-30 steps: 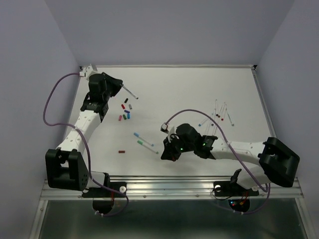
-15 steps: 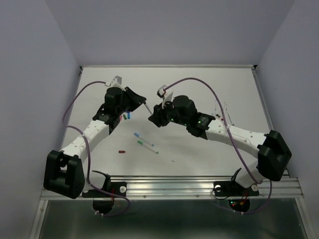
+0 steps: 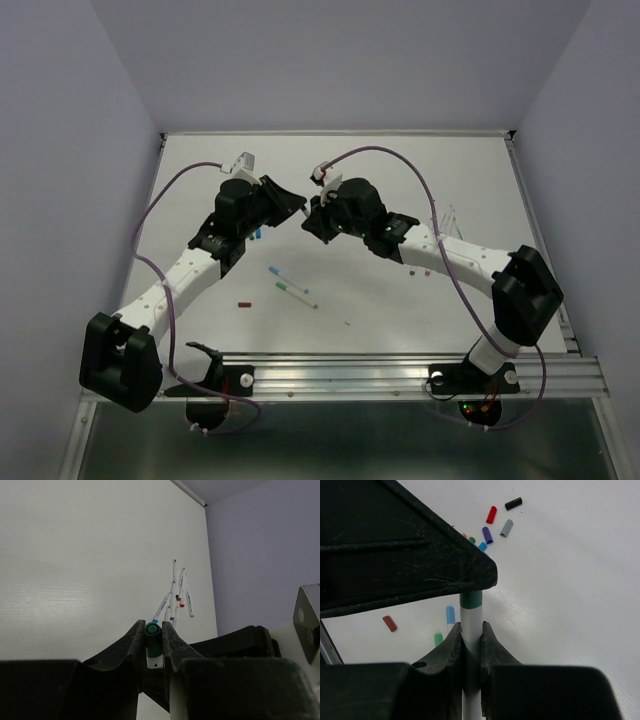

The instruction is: Open the pen caps

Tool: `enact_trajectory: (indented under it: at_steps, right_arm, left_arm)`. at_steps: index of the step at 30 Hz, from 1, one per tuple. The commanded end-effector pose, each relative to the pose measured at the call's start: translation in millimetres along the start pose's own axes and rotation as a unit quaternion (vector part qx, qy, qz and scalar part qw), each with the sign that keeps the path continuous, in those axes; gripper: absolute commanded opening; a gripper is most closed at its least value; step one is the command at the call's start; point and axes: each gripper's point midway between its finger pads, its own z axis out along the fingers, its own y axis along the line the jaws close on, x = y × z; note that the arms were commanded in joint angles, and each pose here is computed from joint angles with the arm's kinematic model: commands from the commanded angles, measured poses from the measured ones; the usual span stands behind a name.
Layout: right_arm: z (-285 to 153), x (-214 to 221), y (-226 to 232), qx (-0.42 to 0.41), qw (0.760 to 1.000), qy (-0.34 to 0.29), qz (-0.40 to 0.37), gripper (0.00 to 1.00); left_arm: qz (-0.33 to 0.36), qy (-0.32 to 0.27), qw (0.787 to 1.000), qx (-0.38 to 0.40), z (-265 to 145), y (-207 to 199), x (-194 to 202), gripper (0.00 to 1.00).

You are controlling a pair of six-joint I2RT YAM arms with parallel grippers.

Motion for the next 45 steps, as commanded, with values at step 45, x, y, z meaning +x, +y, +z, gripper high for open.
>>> enact_trajectory:
  at_steps: [45]
  right_arm:
    - [-206, 185, -269, 0.467, 0.828, 0.074, 0.302, 0.11]
  left_arm:
    - [0.040, 0.006, 0.907, -0.419, 6, 248, -43, 0.07]
